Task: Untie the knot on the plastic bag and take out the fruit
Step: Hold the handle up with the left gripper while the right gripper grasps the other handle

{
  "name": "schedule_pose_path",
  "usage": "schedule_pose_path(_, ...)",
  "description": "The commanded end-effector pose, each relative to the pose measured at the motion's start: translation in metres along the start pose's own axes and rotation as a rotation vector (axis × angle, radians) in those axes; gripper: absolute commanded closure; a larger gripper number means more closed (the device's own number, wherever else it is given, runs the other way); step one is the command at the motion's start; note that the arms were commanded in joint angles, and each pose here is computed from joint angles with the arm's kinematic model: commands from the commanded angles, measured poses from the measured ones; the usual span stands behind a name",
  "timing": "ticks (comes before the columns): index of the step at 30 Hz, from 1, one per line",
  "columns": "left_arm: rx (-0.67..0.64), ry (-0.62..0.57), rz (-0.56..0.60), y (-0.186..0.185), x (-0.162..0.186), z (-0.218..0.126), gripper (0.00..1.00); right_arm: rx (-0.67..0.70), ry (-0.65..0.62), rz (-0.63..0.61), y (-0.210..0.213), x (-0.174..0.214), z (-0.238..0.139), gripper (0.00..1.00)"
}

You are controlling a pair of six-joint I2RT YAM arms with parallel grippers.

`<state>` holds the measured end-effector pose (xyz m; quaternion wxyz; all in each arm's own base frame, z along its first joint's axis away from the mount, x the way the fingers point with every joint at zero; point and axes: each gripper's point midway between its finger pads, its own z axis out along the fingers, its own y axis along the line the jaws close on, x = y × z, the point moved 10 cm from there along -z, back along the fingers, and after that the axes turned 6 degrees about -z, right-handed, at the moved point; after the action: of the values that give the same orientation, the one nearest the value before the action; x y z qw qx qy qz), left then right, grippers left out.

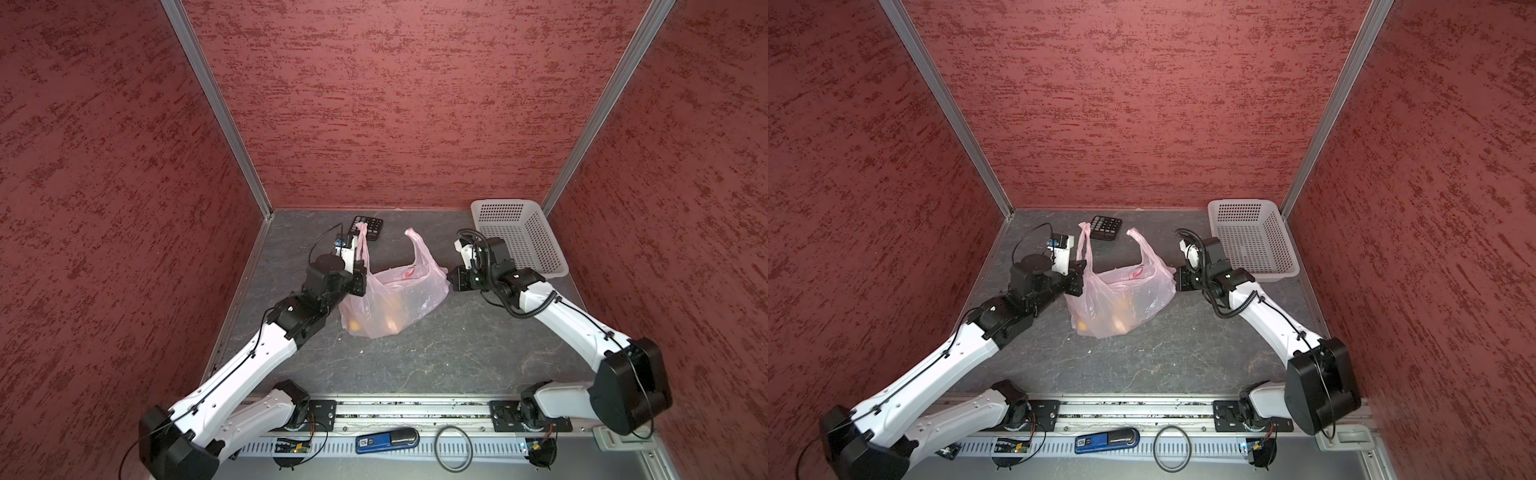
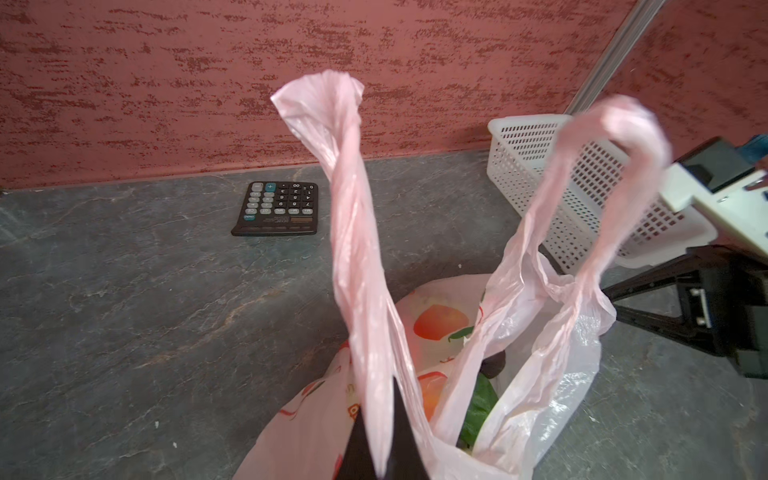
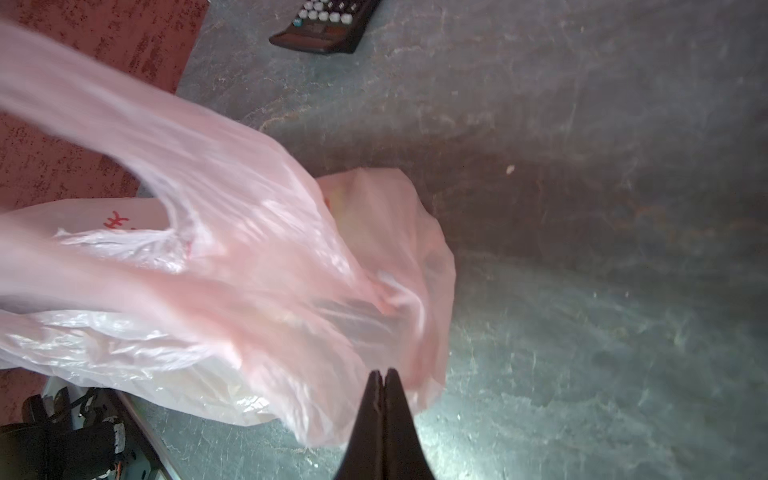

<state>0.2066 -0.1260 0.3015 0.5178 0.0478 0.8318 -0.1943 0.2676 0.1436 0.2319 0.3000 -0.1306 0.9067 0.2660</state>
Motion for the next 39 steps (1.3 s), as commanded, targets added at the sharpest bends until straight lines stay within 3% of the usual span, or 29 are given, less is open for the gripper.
schedule_pose_path(1,0.031,-0.028,-0.049,0.003,0.017,-0.012,1.0,0.009,-0.03,0.057,0.013,0.01,-0.008,1.0)
schedule_pose_path(2,0.046,-0.04,-0.052,0.004,0.021,-0.015,1.0,0.009,-0.056,0.04,0.02,0.006,-0.014,1.0)
schedule_pose_path(5,0.087,-0.075,-0.041,0.005,0.027,-0.02,1.0,0.027,-0.116,-0.045,0.04,-0.017,-0.032,0.57)
schedule_pose_path(8,0.114,-0.082,-0.019,0.003,0.027,-0.02,1.0,0.013,-0.153,-0.167,0.062,-0.038,-0.037,0.32)
schedule_pose_path(13,0.149,-0.088,-0.014,0.001,0.027,-0.02,1.0,0.033,-0.129,-0.363,0.092,-0.061,-0.015,0.15)
schedule_pose_path(20,0.162,-0.096,-0.017,0.0,0.029,-0.024,1.0,0.103,-0.065,-0.52,0.118,-0.084,0.048,0.1)
schedule_pose_path(21,0.161,-0.094,-0.018,0.0,0.029,-0.025,1.0,0.136,-0.054,-0.518,0.117,-0.088,0.057,0.11)
schedule_pose_path(22,0.158,-0.088,-0.018,0.001,0.03,-0.025,1.0,0.172,-0.046,-0.517,0.116,-0.092,0.063,0.18)
schedule_pose_path(24,0.153,-0.08,-0.017,0.001,0.032,-0.026,1.0,0.223,-0.059,-0.506,0.113,-0.096,0.067,0.4)
schedule_pose_path(25,0.148,-0.078,-0.017,0.002,0.033,-0.027,1.0,0.243,-0.072,-0.499,0.111,-0.096,0.064,0.53)
schedule_pose_path(27,0.141,-0.076,-0.017,0.004,0.036,-0.029,1.0,0.289,-0.098,-0.478,0.107,-0.094,0.054,0.97)
schedule_pose_path(34,0.133,-0.119,0.018,0.006,0.037,-0.027,1.0,0.431,-0.158,-0.299,0.067,-0.055,-0.015,1.0)
schedule_pose_path(39,0.183,-0.13,0.069,-0.007,0.023,-0.013,1.0,0.487,-0.159,-0.137,0.044,-0.003,-0.059,1.0)
